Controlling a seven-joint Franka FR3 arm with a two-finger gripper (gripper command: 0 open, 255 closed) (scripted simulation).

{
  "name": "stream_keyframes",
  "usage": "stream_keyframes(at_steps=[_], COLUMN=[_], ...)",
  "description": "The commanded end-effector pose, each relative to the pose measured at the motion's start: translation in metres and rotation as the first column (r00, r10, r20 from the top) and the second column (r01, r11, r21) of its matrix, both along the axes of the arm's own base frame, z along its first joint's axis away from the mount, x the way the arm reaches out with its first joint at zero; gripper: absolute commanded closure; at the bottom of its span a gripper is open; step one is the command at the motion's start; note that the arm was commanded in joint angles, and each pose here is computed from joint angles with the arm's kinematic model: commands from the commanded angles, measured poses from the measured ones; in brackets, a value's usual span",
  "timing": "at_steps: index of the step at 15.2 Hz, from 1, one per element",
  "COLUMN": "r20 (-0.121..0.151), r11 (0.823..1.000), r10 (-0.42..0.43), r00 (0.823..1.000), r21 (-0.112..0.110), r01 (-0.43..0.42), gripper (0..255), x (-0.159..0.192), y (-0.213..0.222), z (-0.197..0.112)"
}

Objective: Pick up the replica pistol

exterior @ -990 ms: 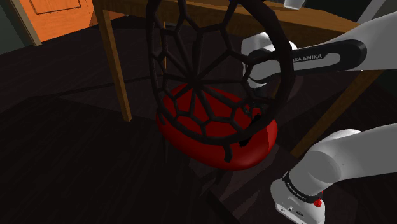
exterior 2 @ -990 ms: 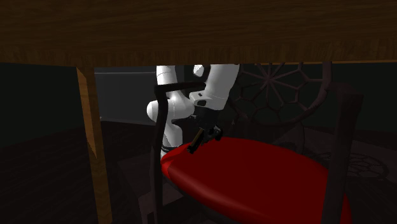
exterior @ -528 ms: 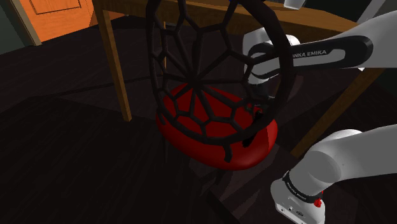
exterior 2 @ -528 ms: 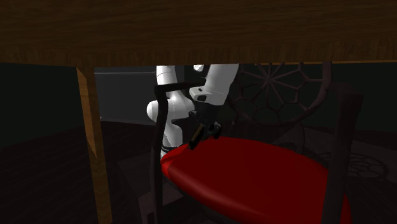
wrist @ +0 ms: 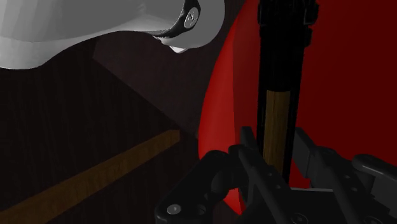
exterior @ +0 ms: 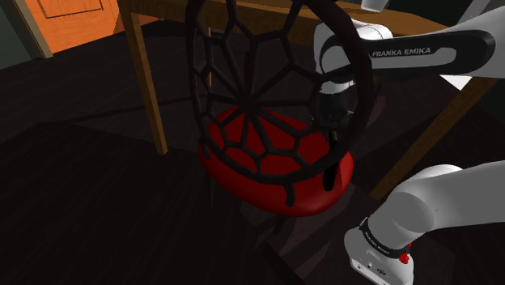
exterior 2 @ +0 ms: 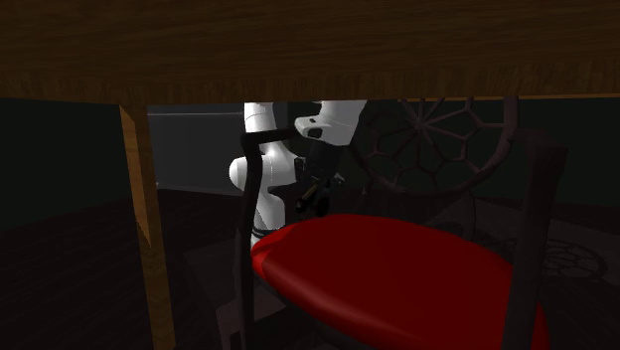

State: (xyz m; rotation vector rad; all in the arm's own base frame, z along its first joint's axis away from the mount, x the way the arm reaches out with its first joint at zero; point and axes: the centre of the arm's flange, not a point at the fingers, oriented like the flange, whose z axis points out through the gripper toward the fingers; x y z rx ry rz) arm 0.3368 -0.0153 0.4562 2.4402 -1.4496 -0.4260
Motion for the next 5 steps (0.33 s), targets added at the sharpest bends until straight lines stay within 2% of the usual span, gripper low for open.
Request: stream_keyframes(at_steps=[1,5], r20=[0.0,0.0], r11=[1.0,1.0], r10=[0.0,0.0], r00=[1.0,1.0], r21=[0.0,0.0], r01=[0.0,0.0], gripper=[255,255], x=[0.0,0.0], y=[0.001,0.001], z=[0.01,0.021])
